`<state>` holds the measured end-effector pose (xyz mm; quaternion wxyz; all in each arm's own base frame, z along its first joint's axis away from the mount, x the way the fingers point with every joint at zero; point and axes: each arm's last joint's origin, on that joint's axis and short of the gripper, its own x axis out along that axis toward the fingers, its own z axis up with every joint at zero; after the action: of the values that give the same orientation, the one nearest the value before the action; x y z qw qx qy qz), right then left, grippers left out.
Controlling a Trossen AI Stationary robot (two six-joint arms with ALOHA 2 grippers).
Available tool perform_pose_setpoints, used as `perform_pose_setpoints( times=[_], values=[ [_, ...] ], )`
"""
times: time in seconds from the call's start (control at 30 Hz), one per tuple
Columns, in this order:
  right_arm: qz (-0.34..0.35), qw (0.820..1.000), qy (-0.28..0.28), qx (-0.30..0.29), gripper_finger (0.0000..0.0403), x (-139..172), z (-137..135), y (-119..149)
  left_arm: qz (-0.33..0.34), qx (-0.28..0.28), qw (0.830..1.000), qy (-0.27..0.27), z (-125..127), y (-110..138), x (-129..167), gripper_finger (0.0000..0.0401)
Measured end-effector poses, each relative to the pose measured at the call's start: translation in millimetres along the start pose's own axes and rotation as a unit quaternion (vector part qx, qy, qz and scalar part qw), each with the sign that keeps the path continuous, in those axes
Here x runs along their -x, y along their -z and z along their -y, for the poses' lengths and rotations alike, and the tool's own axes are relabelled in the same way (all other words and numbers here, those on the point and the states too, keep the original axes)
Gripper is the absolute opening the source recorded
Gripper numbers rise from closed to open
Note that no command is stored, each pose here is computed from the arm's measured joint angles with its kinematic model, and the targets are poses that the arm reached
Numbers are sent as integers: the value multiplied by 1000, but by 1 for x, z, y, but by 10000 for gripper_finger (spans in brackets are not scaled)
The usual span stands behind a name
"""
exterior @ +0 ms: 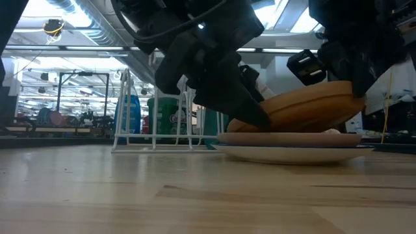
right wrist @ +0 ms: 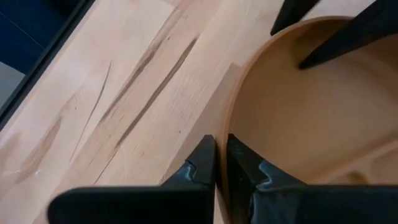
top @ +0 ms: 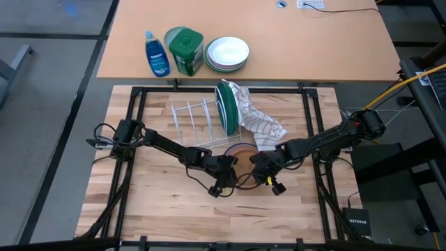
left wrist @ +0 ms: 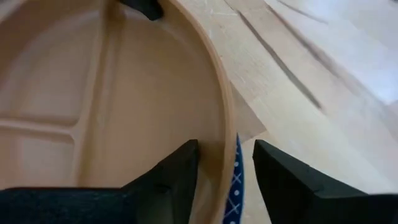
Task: Sort dishes
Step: Put the brown plate into the dish rack
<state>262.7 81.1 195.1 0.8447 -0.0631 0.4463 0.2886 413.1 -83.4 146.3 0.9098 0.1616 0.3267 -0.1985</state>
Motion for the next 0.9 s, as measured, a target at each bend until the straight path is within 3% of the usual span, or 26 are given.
perform_pose_setpoints(
  times=[0.33, 0.6, 0.77, 0.9],
  values=[
    [5, 1000, 0, 3, 23, 5, 0, -9, -3, -30, 999, -11, 0, 0, 0, 15],
    [15, 997, 26, -66, 67, 10, 1, -16, -2, -42, 998, -37, 9, -5, -1, 6],
    [19, 992, 22, -123, 117, 12, 1, -19, 14, -16, 999, -45, 10, -9, -1, 6],
    [30, 991, 22, -129, 137, 20, 0, -31, 19, 8, 999, -46, 9, -12, 4, 5]
  ],
)
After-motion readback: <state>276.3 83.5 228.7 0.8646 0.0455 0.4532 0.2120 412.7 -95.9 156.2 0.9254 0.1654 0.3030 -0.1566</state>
